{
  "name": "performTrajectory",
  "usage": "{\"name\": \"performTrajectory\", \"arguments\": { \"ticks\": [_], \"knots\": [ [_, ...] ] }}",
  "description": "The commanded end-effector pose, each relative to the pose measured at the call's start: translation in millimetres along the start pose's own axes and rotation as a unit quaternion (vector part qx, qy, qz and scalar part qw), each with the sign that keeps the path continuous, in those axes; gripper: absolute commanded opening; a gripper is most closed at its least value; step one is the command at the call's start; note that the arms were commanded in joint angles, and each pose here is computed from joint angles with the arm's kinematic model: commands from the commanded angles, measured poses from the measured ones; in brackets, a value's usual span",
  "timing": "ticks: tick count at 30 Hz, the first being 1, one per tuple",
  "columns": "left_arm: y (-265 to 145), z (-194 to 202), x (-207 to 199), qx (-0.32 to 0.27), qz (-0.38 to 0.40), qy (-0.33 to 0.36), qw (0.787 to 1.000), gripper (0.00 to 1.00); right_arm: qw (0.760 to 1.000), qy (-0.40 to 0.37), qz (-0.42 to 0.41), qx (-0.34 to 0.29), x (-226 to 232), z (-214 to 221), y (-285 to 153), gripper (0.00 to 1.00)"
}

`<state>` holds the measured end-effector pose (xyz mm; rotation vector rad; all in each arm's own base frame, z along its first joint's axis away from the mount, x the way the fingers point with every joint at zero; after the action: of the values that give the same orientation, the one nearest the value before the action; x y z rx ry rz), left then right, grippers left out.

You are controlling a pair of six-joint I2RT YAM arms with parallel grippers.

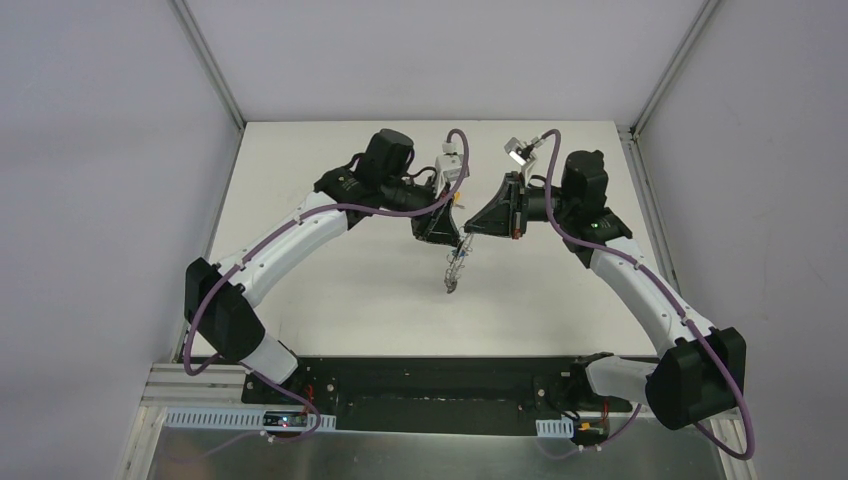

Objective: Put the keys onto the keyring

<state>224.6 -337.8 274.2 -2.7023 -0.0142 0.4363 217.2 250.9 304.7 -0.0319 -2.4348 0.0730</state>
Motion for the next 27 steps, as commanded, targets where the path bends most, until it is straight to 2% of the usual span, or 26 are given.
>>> {"name": "performTrajectory", "arguments": {
  "ticks": [1, 5, 9, 13, 27],
  "knots": [
    [-29.8, -20.0, -7.2, -0.02, -0.028, 0.074, 0.997, 0.24, 0.998, -0.058, -0.022, -0.008, 22.3, -12.6, -6.6, 0.0],
    [-40.3, -23.7, -9.5, -0.026, -0.033, 0.111, 0.993, 0.3, 0.998, -0.059, -0.03, -0.002, 24.9, -10.2, -7.3, 0.0],
    [-42.8, -29.0, -16.0, -0.039, -0.02, 0.142, 0.989, 0.33, 0.998, -0.056, -0.035, 0.001, 25.3, -8.2, -7.4, 0.0],
    [-39.5, -37.9, -21.1, -0.061, 0.0, 0.145, 0.988, 0.34, 0.998, -0.053, -0.037, 0.002, 25.7, -8.4, -6.9, 0.0],
    [-18.2, -41.3, -28.9, -0.067, 0.028, 0.108, 0.992, 0.25, 0.998, -0.047, -0.034, -0.004, 22.9, -9.5, -6.0, 0.0]
  ]
}}
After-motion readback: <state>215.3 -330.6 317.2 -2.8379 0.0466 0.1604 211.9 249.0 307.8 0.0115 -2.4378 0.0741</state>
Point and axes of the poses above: each gripper's point midway between its finger pads, its own y axis out along the fingers, its own x axis along the line the jaws close on, z = x × y, the point moved 1 cm from there along -y, back along the fingers, and after that the axes turned 7 degrees about y, right-handed, at the moved point
